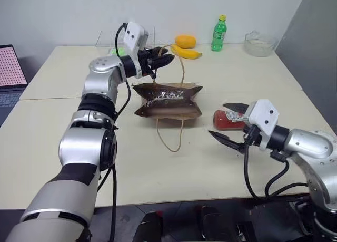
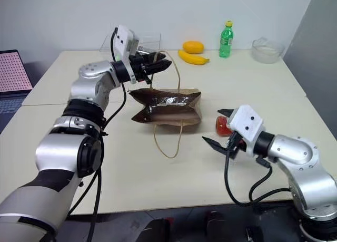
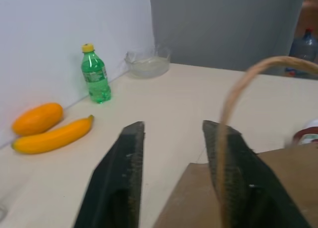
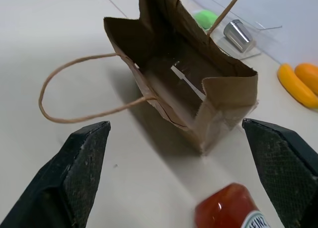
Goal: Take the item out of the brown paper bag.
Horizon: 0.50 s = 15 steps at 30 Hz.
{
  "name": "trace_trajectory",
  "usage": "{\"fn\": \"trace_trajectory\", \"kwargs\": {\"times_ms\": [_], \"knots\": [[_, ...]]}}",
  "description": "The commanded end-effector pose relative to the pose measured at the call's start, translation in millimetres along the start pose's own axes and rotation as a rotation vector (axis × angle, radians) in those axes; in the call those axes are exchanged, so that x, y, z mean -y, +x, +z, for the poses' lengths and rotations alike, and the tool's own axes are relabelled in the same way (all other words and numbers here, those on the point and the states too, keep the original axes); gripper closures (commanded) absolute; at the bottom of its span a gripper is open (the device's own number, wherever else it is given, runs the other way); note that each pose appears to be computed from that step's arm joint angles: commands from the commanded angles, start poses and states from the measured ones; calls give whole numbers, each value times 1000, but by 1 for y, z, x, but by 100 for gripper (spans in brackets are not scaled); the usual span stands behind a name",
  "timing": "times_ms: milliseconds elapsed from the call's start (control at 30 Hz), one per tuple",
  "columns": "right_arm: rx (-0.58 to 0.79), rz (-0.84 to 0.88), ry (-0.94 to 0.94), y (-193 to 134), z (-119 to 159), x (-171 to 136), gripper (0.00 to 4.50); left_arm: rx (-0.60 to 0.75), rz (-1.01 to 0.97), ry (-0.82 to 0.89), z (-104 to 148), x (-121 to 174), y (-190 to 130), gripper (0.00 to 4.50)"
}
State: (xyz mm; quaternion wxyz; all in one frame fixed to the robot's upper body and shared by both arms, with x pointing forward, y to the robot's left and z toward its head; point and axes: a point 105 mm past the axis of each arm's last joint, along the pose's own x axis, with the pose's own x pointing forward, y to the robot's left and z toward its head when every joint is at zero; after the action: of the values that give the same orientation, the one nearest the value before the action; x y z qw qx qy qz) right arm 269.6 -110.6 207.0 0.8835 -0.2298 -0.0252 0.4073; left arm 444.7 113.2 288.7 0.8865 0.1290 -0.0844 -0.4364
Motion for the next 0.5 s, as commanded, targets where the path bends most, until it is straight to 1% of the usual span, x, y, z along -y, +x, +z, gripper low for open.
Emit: {"fn": "trace_trajectory", "kwargs": {"times_ms": [33,133,167,300,367,500], "knots": [[47,-60,-2,7,9,8,0,-3,27,109,24,-11,-4,131],[60,-85,3,12,9,13,0,-25,42,137,26,-16,-8,29],[61,-95,0,13,9,16,0,-38,58,157,25,-18,-10,3],[84,-119,6,19,10,26,0,-97,153,273,22,-30,-14,3],[86,-109,12,20,9,28,0,-90,216,260,25,-36,-11,3],[74,-63,1,24,9,30,0,-102,320,142,23,-43,-5,3]]}}
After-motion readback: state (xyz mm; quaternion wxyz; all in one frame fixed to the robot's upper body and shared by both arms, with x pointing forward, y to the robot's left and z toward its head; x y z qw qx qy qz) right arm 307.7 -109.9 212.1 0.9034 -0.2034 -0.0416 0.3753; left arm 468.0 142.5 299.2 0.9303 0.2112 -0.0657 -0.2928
